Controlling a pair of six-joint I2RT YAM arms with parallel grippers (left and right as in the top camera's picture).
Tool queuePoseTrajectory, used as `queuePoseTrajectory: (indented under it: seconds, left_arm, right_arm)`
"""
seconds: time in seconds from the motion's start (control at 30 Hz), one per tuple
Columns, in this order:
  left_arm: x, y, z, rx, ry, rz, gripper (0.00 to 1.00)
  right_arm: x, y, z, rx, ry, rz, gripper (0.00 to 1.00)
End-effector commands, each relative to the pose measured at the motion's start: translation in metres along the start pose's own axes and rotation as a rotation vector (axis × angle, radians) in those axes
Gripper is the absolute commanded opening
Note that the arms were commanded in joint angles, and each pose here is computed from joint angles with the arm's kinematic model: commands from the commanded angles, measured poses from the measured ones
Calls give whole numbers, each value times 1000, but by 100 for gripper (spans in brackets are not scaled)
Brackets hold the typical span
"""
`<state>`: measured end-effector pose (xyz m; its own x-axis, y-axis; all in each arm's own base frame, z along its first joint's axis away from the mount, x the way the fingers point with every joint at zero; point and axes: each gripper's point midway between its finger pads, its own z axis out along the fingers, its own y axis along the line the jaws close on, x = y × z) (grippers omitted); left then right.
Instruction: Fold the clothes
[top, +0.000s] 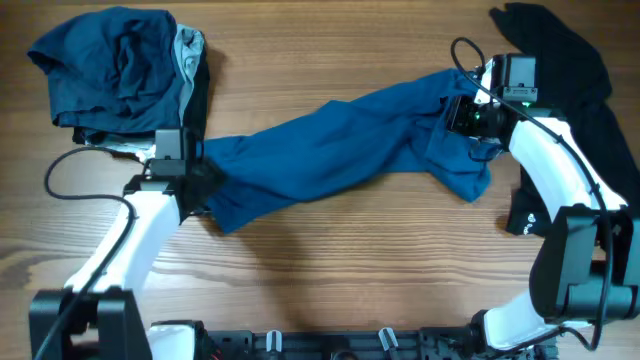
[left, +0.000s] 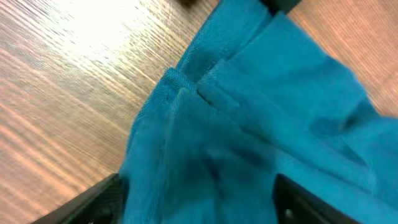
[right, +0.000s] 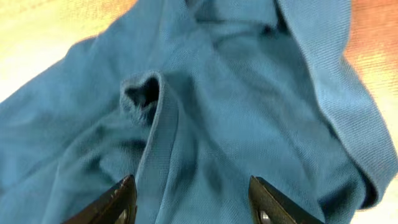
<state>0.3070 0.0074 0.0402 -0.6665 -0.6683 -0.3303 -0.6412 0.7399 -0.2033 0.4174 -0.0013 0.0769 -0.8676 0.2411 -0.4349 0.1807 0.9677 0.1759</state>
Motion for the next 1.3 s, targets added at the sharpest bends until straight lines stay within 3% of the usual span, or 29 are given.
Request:
queuePoseTrajectory:
  seconds: [0.0, 0.23, 0.47, 0.53, 0.57, 0.63, 0.7, 0.83, 1.0, 1.17, 1.27]
  left_arm:
    - [-31, -18, -45, 95, -126, 8, 86]
    - [8, -12, -20, 69, 82, 23, 95]
    - [-4, 17, 21, -26, 111, 45, 97]
    - [-5, 18, 36, -30, 119, 35, 88]
    - [-1, 16, 45, -21, 139, 35, 76]
    - [7, 10, 53, 11, 183, 31, 30]
    - [6, 8, 51, 21, 182, 31, 4]
    - [-15, -8, 13, 100, 89, 34, 4]
    - [-60, -21, -84, 256, -195, 63, 4]
    - [-64, -26, -86, 282, -214, 100, 4]
    - [-72, 0, -86, 224, -207, 45, 4]
  right_arm:
    - [-21, 23, -34, -113, -54, -4, 58]
    - [-6, 35, -38, -186, 7, -28, 61]
    - [0, 34, -38, -181, 32, -28, 63]
    - [1, 34, -38, -180, 36, -19, 63]
    - [1, 34, -38, -180, 36, -19, 63]
    - [2, 33, -38, -179, 41, -16, 63]
    - [2, 33, -38, -179, 42, -16, 63]
    - [5, 32, -38, -175, 54, -14, 63]
    - [19, 30, -24, -165, 123, -2, 57]
    - [25, 36, -25, -190, 144, -1, 56]
    - [29, 45, -25, -198, 154, -25, 56]
